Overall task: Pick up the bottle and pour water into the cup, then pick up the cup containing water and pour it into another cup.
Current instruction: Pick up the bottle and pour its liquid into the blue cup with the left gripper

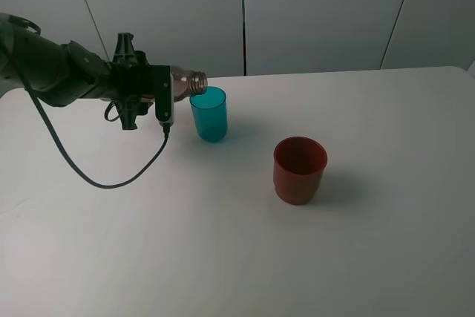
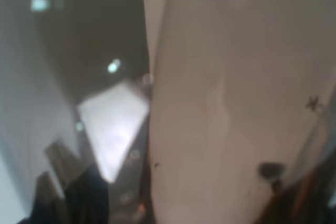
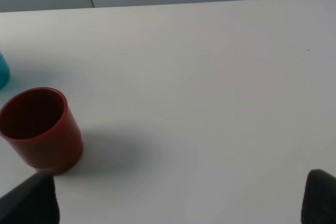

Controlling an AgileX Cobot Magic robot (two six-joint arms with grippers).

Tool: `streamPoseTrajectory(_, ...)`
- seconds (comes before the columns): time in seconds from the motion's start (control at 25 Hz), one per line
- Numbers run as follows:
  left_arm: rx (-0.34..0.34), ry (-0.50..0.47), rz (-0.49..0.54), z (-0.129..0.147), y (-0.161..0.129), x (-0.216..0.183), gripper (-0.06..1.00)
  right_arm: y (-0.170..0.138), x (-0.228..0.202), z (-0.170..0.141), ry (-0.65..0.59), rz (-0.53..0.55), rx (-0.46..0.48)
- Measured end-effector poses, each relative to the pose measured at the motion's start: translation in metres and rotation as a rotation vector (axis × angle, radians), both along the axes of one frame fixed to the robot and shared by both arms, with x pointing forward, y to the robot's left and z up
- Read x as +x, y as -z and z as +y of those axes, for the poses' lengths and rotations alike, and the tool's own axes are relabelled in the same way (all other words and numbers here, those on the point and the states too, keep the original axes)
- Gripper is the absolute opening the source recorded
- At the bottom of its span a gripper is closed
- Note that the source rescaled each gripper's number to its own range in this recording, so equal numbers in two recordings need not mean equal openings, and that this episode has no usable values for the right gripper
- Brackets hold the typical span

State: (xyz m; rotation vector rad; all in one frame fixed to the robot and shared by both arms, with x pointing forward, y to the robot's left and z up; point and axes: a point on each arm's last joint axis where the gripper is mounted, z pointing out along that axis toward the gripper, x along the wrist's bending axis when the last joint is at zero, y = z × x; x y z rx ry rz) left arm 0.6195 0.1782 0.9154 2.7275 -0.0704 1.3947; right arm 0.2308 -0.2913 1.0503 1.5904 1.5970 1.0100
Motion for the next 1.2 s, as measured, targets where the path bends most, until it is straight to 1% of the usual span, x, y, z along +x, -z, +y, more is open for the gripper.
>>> streamPoseTrajectory(1.2,0.089,0.066,-0.085,-0.0004,-0.0058,0.0039,0.00,0.0000,0.0000,0.0000,0.000,0.000,0.000)
